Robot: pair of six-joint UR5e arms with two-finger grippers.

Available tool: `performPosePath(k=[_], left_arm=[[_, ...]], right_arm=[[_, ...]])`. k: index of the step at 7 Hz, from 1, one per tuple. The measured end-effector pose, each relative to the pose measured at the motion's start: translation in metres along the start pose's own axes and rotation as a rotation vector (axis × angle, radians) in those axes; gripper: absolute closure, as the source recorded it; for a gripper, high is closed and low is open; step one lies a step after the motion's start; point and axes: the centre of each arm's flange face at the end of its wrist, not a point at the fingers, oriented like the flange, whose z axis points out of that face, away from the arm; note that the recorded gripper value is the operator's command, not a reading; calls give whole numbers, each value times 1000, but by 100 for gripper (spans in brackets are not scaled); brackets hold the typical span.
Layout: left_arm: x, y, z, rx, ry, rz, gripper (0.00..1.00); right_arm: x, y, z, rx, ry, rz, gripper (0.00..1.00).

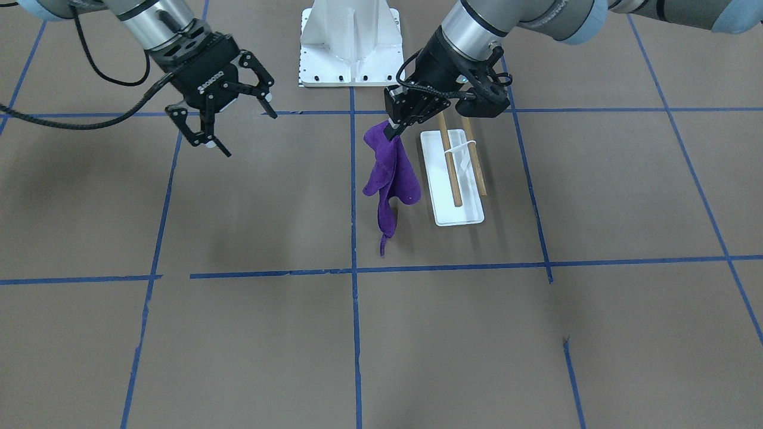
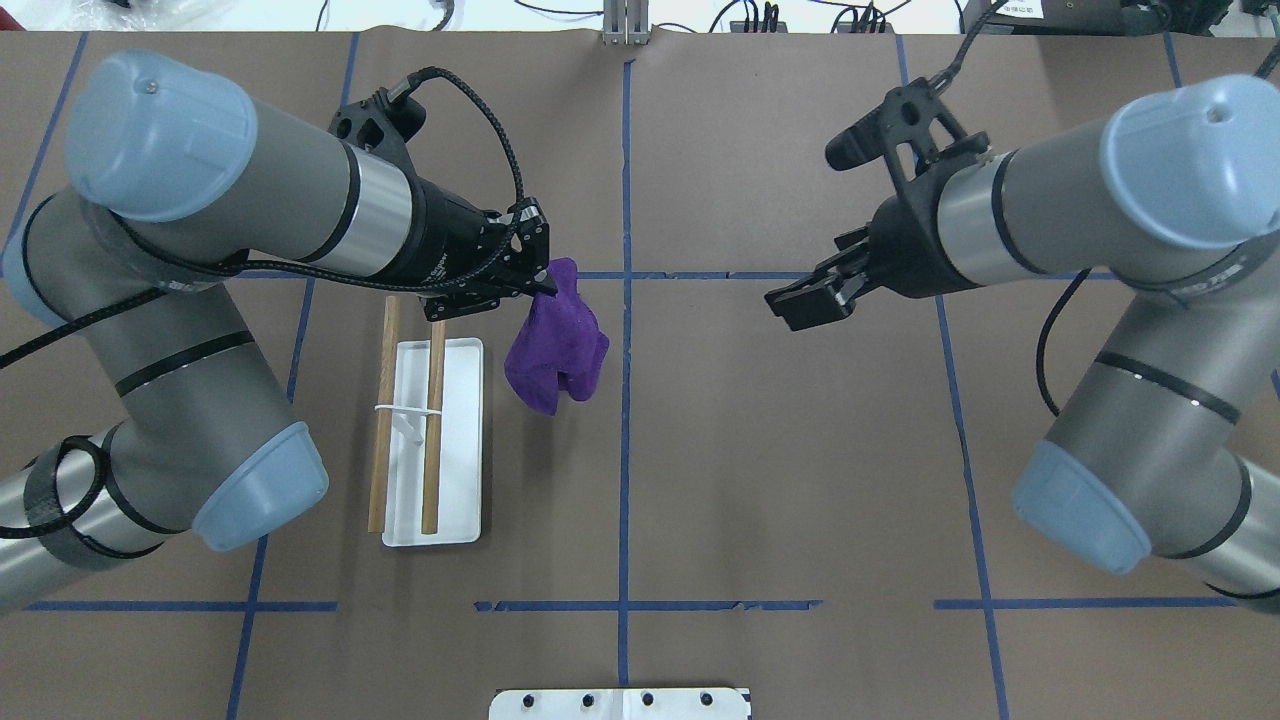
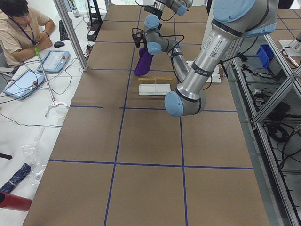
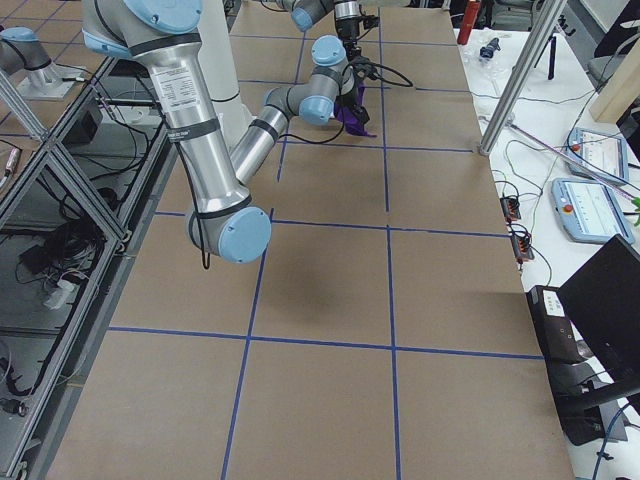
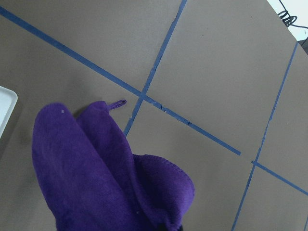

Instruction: Hang towel on rack

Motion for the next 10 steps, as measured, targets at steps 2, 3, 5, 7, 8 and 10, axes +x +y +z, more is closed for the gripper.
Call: performPosePath(k=[2,3,5,7,8,10], left_arm=[[-33,2,-19,1,-16,143,100],[-55,0,-24,2,-41,226,100],[-108,-11,-33,-1,-113,452,100],[-153,-31,-43,9,-162,614,100],[-170,-36,-44,6,-175,664,100],[-189,-43,-39,-4,-203,715,1]], right_arm=[[74,11,-4,-144,111,33,0],[112,22,-10,-222,171,13,0],[193,62,-41,-331,256,1,0],[251,106,-76,-372,292,48,0],[270,123,-91,-381,297,71,0],[289,143,-106,-390,309,109,0]])
